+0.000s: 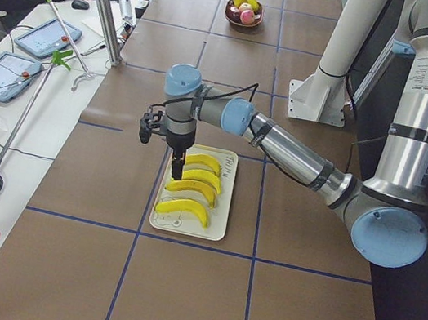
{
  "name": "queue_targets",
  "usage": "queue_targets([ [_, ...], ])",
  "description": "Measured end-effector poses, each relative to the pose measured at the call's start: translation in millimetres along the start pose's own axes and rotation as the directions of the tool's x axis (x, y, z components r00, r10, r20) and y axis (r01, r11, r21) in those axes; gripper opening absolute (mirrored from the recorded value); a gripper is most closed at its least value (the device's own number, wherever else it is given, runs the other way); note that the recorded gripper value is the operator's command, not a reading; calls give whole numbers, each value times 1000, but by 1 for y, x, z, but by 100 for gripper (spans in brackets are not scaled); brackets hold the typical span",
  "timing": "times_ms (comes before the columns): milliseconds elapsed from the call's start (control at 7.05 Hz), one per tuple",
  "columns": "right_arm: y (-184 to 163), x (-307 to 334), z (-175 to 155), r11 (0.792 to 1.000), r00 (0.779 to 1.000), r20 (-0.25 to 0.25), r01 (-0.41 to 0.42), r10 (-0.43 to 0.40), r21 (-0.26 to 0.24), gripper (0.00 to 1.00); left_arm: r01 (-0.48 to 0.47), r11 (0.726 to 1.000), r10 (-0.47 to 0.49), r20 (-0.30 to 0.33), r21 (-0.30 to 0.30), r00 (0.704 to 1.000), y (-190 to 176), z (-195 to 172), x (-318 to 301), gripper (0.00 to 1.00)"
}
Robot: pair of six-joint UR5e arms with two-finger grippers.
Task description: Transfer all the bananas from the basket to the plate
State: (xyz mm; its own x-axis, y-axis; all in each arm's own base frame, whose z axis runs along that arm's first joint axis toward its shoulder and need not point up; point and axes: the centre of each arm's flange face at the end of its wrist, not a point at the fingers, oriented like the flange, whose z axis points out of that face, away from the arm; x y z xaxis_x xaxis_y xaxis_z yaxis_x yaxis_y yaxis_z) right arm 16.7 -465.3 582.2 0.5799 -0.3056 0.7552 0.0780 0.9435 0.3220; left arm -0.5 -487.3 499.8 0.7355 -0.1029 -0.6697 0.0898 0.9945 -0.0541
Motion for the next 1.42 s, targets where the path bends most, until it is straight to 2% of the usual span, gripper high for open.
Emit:
queue_targets([
  [142, 14, 13, 3, 1000, 1000, -5, -20, 20, -11, 100, -42, 999, 41, -10, -14, 999, 3, 4, -31, 100],
  [284, 22, 21, 5, 999, 999, -10, -39, 39, -17, 100, -52, 998, 50, -49, -42, 998, 8, 16, -62, 100],
  [567, 21, 26, 4, 999, 999, -22, -35, 35, -9, 100, -26, 995, 10, -166, -96, 986, 17, 43, -104, 100],
  [709, 20, 28, 3, 999, 999, -27, -33, 33, -7, 100, -35, 994, 15, -187, -103, 982, 19, 56, -117, 100],
  [992, 22, 31, 4, 999, 998, -39, -45, 45, -11, 100, -73, 993, 54, -199, -89, 979, 24, 72, -134, 100],
  [1418, 36, 59, 19, 994, 990, -107, -100, 94, -50, 100, -88, 993, 76, -143, -76, 987, 25, 72, -140, 100],
])
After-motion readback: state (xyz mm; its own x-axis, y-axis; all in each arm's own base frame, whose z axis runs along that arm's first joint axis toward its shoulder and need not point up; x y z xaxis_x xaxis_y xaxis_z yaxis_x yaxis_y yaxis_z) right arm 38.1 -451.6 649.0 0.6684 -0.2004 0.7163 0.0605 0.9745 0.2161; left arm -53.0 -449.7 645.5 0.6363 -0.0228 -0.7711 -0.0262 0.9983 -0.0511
